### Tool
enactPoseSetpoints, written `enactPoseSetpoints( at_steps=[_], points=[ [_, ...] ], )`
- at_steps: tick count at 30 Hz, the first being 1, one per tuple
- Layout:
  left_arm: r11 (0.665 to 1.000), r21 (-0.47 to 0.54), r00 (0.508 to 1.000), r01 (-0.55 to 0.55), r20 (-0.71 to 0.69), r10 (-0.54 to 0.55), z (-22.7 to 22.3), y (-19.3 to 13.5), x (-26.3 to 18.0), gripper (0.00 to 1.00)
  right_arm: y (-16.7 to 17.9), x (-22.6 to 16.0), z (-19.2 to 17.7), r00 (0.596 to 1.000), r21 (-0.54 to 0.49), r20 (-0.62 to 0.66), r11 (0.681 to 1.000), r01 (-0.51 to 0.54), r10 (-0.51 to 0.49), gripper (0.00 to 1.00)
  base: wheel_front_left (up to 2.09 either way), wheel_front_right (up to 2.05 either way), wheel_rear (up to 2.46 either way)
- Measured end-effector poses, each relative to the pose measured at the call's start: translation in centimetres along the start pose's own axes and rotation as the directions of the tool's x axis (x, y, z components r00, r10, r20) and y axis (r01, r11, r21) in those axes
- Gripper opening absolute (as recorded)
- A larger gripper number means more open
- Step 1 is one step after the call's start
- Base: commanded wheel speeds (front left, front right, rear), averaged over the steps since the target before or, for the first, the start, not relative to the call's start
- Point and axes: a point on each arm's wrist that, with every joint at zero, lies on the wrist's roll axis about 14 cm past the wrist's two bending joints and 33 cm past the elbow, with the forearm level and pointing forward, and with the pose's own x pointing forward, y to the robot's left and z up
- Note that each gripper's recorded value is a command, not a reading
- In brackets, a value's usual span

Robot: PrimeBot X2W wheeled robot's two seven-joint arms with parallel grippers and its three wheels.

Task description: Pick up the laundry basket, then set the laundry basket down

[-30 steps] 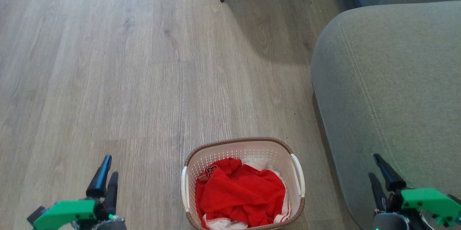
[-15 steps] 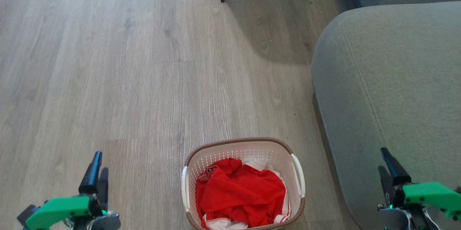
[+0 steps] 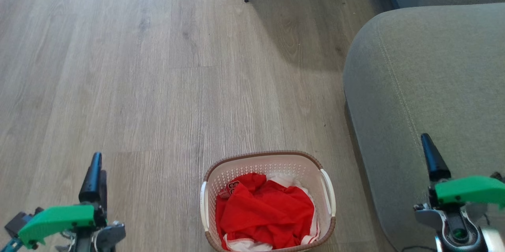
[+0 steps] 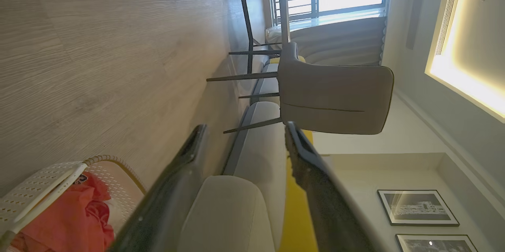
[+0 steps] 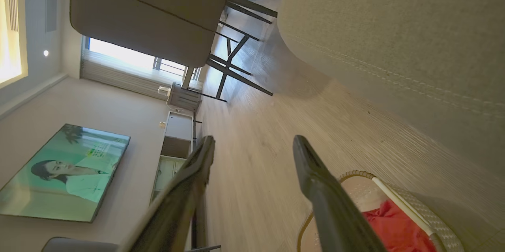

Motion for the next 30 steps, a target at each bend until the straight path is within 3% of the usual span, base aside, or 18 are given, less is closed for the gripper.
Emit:
enactPoseSetpoints(
  at_steps=[7, 16, 20, 30],
  points=[
    [0.996, 0.081, 0.999, 0.027, 0.041, -0.030, 1.1, -1.2, 0.1, 1.00, 3.1, 0.8, -0.4, 0.996, -0.157, -0.014, 0.983, -0.091, 0.090, 1.00, 0.00, 0.00, 0.00],
    [0.961, 0.275, 0.998, 0.036, 0.047, -0.050, 0.6, -3.7, 0.5, 1.00, 6.0, 1.3, -1.4, 0.981, -0.370, -0.063, 0.909, -0.193, 0.183, 1.00, 0.00, 0.00, 0.00],
    [0.917, 0.398, 0.999, 0.036, 0.021, -0.048, -1.0, -4.6, 0.6, 1.00, 7.0, 1.4, -1.9, 0.974, -0.434, -0.077, 0.872, -0.226, 0.214, 1.00, 0.00, 0.00, 0.00],
    [0.757, 0.653, 1.000, 0.019, -0.003, -0.022, -4.4, -5.4, 0.7, 1.00, 9.4, 1.3, -2.6, 0.949, -0.570, -0.109, 0.764, -0.303, 0.296, 1.00, 0.00, 0.00, 0.00]
  ],
)
